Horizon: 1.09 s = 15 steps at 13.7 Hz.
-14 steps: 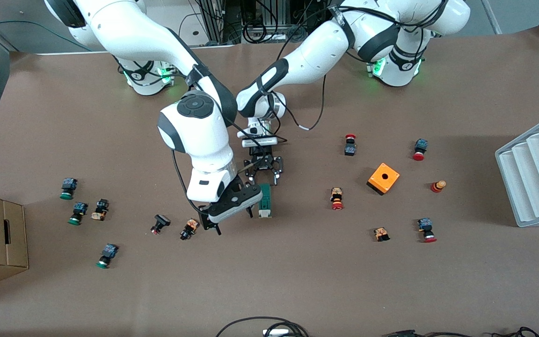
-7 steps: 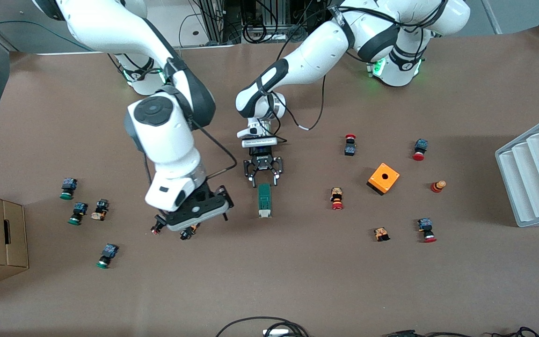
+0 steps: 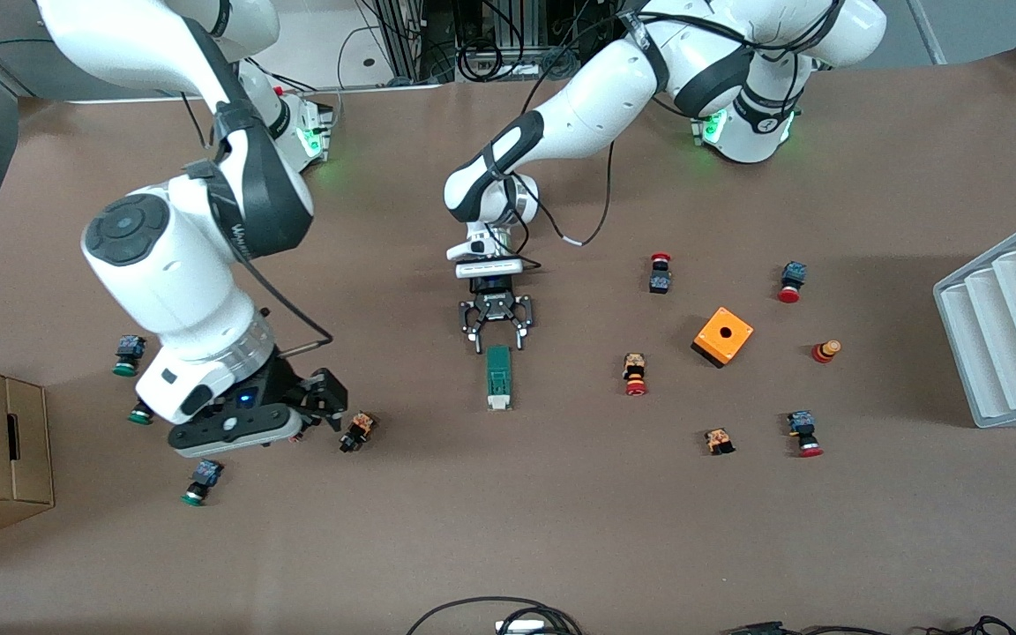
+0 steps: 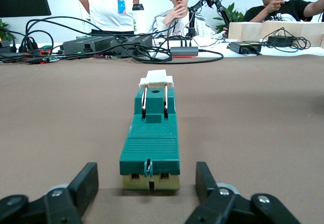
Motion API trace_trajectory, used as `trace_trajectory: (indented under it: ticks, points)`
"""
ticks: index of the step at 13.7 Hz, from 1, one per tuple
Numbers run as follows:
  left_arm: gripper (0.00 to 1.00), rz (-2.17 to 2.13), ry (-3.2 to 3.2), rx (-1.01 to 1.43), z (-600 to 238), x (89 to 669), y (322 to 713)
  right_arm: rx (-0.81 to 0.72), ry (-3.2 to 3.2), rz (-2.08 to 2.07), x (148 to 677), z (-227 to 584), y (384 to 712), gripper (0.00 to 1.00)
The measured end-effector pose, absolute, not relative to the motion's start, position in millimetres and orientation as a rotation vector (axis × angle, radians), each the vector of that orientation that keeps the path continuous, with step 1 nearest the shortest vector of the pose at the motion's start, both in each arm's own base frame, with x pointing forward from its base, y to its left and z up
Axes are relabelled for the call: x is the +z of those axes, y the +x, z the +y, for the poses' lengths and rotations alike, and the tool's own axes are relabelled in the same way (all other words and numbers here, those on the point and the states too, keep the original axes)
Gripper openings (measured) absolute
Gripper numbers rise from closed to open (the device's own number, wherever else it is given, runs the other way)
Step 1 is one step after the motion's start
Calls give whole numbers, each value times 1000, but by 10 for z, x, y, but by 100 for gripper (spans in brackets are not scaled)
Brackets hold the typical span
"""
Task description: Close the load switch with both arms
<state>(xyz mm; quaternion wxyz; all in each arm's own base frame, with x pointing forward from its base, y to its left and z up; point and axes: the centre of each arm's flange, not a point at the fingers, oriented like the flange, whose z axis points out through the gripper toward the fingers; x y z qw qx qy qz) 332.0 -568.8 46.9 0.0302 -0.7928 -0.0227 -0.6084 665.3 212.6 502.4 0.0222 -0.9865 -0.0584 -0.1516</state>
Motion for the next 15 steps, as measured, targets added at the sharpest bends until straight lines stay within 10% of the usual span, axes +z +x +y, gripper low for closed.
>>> trace_trajectory:
  ticks: [15]
  points:
    - [96,-84,-2459,-1737,-5831,632,3243,-193,-3160,74,5603,-10,6343,100]
